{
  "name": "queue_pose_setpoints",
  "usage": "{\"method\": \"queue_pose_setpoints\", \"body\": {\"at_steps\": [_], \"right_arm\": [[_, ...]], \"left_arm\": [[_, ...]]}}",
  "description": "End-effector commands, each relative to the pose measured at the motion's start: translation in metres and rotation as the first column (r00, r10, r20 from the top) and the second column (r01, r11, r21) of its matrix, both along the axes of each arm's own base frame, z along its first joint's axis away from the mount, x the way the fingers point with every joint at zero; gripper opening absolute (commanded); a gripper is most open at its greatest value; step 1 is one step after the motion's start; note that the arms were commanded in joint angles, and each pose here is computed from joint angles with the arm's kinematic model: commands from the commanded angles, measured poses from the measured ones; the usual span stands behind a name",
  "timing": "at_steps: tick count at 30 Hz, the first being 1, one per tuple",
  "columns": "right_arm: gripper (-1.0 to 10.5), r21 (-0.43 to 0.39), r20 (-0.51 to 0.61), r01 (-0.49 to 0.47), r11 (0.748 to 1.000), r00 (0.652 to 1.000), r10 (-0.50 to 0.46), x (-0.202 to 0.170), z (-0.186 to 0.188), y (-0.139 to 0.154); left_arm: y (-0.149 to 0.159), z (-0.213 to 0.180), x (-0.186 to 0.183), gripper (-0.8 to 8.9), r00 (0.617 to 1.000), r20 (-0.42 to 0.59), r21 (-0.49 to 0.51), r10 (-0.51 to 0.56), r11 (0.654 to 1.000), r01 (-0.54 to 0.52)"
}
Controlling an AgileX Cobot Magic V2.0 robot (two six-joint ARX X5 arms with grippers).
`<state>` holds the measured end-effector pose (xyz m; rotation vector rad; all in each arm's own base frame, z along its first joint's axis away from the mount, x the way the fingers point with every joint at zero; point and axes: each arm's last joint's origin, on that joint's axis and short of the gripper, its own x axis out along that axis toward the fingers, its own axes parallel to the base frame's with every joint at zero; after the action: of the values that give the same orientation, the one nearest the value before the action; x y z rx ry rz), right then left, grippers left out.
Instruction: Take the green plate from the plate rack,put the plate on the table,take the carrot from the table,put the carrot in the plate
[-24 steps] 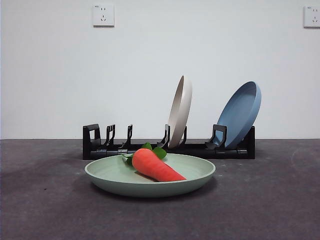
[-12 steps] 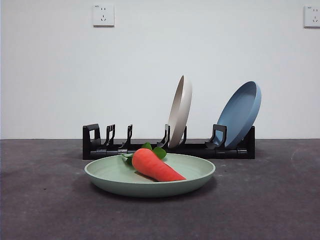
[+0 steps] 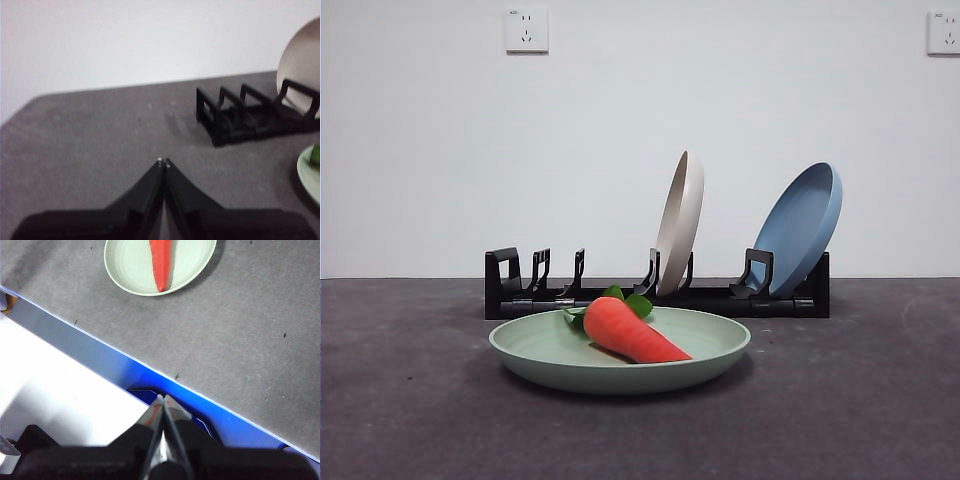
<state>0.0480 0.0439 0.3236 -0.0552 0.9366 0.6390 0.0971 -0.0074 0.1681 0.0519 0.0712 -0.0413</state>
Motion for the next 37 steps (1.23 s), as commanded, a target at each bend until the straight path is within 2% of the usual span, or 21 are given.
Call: {"method": "queue_pose_setpoints", "body": {"at_steps": [1,12,37], "right_arm": [[0.0,0.001,-0.002,0.005,1.0,1.0,-0.005,0.0,-0.001,0.0],[0.0,0.0,-0.003,0.005,1.0,1.0,-0.005,0.0,-0.001,0.0],[0.0,0.0,-0.002,0.008,1.0,1.0,-0.008,0.0,-0.001,0.0]], "left_arm": [[0.0,-0.009,0.001,-0.03,1.0,-0.004,-0.021,0.003,1.0,-0.003],[0.001,-0.021,-0.001,-0.03,0.994,-0.108,-0.014,0.006,1.0,-0.007],[0.001,-0.02,-0.001,-0.03,0.995,-0.101,-0.012,0.007,1.0,-0.008]]}}
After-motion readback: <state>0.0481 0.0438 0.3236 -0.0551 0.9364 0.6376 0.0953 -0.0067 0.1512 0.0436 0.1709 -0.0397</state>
